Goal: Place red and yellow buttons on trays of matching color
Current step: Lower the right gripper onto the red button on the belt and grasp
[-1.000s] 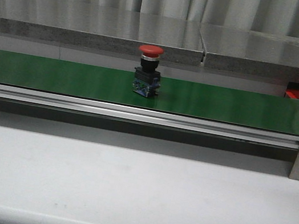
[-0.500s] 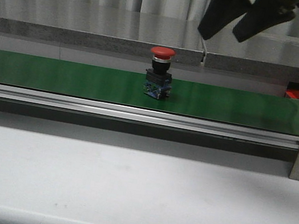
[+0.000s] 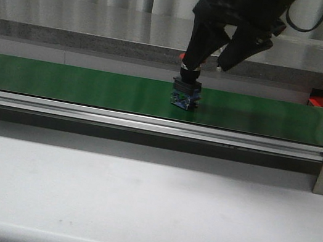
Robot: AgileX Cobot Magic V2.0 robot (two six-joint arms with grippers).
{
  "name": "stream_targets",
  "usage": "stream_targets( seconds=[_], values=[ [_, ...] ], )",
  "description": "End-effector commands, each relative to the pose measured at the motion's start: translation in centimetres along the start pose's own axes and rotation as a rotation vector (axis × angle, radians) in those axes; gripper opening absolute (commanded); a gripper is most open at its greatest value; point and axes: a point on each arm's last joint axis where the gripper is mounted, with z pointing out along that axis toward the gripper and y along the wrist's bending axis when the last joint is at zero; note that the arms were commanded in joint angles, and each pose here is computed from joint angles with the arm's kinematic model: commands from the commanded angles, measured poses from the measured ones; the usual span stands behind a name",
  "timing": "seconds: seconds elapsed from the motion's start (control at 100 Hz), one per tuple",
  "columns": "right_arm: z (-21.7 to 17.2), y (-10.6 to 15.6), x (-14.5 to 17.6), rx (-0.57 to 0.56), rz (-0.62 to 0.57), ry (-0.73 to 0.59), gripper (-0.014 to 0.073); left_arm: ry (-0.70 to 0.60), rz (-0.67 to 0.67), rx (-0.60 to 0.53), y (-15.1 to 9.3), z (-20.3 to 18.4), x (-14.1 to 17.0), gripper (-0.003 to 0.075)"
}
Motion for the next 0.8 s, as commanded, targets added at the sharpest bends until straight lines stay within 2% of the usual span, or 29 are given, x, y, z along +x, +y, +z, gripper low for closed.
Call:
stream_targets(
  seconds=[0.0,0.42,0.47,0.54,0.66,0.73,0.79],
  values=[
    [-2.5,0.5,-1.6,0.022,-0.037,-0.102,0.0566,-0.102,-0.014,0.0,-0.1,-0.3,-1.5,-0.002],
    [-0.7,-0.5,-1.8,0.069,-0.07,-0.124,0.0546,-0.102,-0.014,0.0,-0.1,-0.3,-1.5,-0.002],
    [-0.7,-0.6,-1.8,0.082,-0.081,-0.123,0.0504,-0.102,-0.014,0.0,-0.1,-0.3,-1.5,-0.002],
    [-0.7,-0.7,-1.8,0.091,-0.09,-0.121,0.0392,-0.102,-0.014,0.0,-0.1,-0.3,-1.5,-0.002],
    [-0.7,-0.7,-1.6,0.095,-0.108,-0.088,0.013,-0.102,-0.014,0.0,-0.1,-0.3,-1.5,-0.002],
    [-1.1,-0.7,-1.6,0.089,-0.118,-0.063,0.0056,-0.102,-0.014,0.0,-0.1,-0.3,-1.5,-0.002],
    [-1.8,-0.9,-1.8,0.085,-0.123,-0.044,0.0048,-0.102,-0.014,0.0,-0.1,-0.3,-1.5,-0.002]
  ],
)
